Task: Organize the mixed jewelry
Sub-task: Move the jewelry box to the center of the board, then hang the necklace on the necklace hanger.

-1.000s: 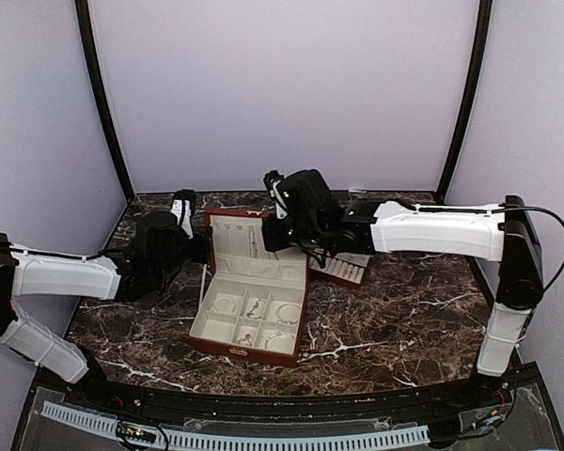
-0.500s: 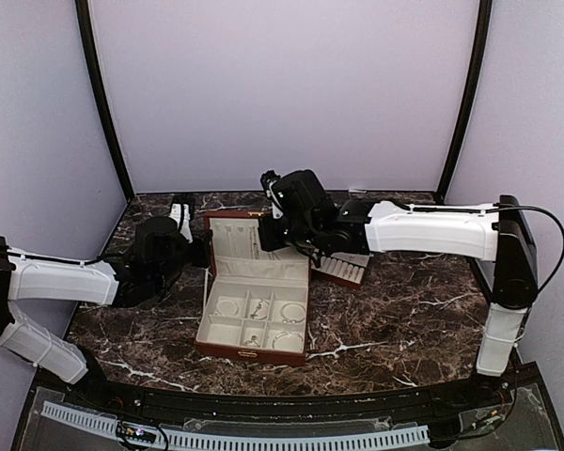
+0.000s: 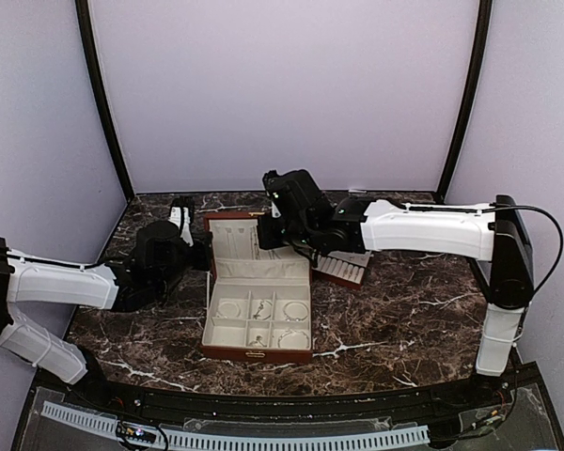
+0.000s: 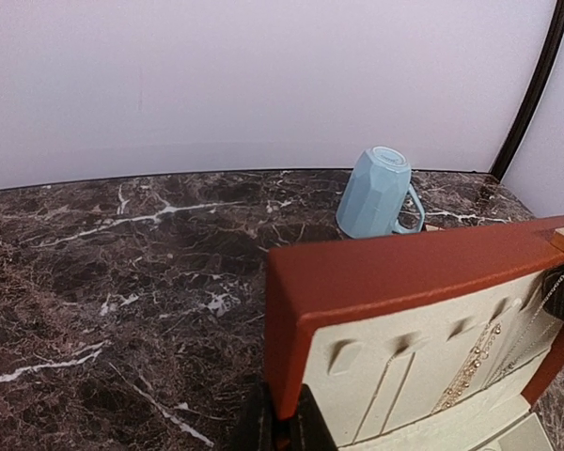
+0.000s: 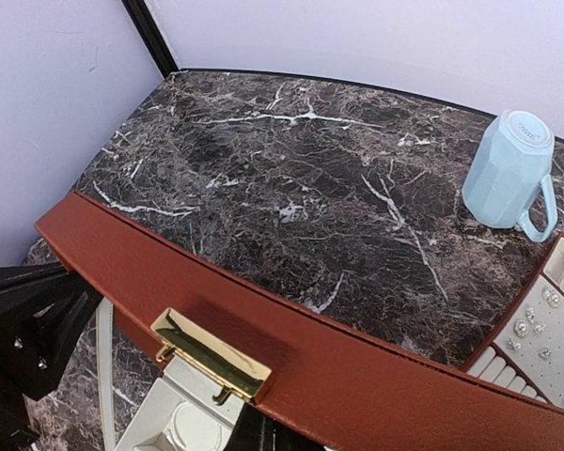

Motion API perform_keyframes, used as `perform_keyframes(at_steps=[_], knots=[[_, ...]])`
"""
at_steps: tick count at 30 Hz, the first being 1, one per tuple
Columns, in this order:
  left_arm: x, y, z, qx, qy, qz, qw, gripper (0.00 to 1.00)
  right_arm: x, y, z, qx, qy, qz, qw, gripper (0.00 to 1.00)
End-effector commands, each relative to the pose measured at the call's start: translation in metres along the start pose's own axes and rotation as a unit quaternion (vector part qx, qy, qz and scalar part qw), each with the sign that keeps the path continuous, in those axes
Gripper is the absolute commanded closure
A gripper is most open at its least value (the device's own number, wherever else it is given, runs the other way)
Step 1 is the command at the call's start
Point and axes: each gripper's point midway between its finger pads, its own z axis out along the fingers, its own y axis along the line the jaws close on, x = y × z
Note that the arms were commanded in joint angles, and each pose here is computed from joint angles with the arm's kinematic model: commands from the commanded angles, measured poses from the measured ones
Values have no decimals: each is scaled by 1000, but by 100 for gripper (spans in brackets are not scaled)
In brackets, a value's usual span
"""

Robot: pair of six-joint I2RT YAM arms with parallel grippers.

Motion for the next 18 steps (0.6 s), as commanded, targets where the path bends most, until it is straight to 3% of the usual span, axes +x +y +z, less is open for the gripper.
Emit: perform_keyframes(at_steps=[1, 7, 18], knots=[[-22, -43, -22, 98, -34, -55, 993, 100, -27, -6, 3, 24, -43, 34, 998, 100], [-21, -52, -24, 118, -28, -68, 990, 100, -28, -18, 4, 61, -39, 48, 996, 100], [-9, -64, -23, 124, -4, -56, 991, 100, -31, -28, 4, 55, -28, 85, 994, 100]])
